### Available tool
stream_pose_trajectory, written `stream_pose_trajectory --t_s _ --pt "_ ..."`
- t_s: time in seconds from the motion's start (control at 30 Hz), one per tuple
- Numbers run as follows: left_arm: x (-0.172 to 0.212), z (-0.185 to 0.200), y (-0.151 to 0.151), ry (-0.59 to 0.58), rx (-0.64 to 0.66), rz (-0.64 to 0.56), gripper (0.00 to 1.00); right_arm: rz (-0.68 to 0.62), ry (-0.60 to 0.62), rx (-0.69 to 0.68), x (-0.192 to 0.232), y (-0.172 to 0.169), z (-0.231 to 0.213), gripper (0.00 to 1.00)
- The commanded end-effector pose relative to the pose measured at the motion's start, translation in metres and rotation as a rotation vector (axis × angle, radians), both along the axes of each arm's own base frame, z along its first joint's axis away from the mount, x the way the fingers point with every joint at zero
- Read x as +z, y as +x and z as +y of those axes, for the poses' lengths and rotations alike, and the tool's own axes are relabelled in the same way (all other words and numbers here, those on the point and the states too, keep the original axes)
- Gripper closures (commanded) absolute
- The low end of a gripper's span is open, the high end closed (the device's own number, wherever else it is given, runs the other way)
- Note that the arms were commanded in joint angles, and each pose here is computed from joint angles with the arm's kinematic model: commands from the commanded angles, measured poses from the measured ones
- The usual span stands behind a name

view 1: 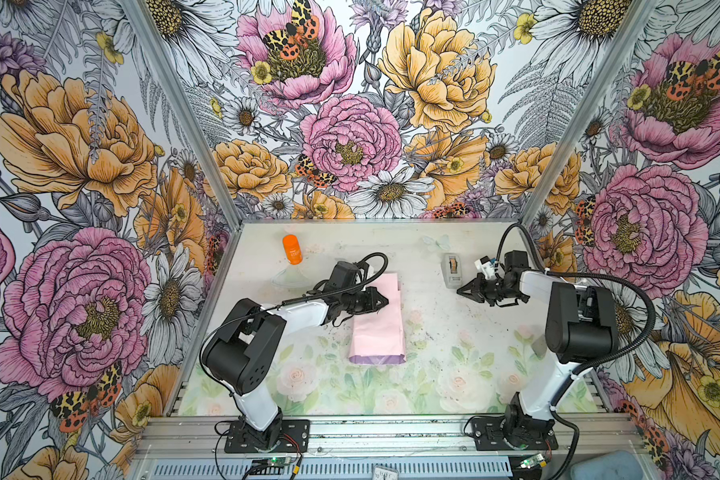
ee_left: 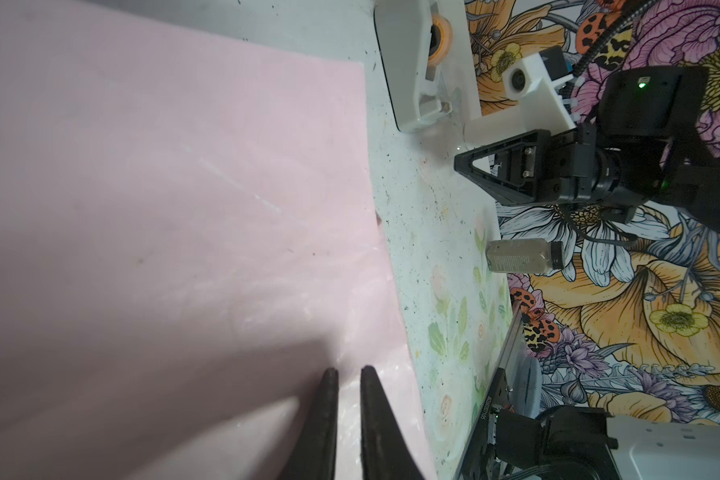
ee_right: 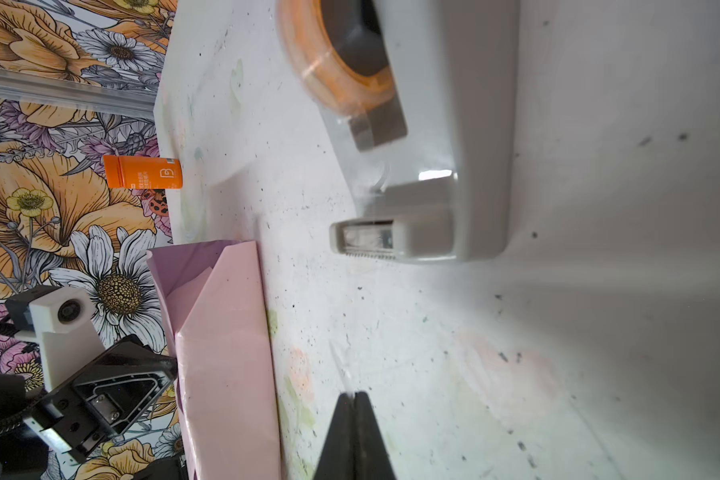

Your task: Wrap the gift box in paper

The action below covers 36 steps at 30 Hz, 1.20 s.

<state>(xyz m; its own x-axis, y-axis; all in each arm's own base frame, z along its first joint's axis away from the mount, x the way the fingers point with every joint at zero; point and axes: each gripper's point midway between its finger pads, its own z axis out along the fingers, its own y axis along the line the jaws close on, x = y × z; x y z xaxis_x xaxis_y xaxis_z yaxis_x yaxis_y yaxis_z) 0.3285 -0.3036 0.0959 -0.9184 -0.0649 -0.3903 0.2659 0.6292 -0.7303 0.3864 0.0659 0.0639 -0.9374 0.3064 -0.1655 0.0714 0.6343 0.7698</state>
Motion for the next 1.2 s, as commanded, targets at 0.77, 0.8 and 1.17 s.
stream_pose_trajectory --t_s 0.77,0.8,1.17 --pt "-0.042 0.021 -0.018 0.140 0.034 0.089 0.85 0.133 -0.064 -0.112 -0.041 0.015 -0.006 1.00" --pt "-0.042 0.021 -0.018 0.141 0.033 0.088 0.85 0.143 -0.070 -0.118 -0.043 0.014 -0.007 1.00" --pt "-0.040 0.022 -0.017 0.141 0.036 0.082 0.85 0.195 -0.118 -0.204 -0.048 0.016 -0.016 1.00"
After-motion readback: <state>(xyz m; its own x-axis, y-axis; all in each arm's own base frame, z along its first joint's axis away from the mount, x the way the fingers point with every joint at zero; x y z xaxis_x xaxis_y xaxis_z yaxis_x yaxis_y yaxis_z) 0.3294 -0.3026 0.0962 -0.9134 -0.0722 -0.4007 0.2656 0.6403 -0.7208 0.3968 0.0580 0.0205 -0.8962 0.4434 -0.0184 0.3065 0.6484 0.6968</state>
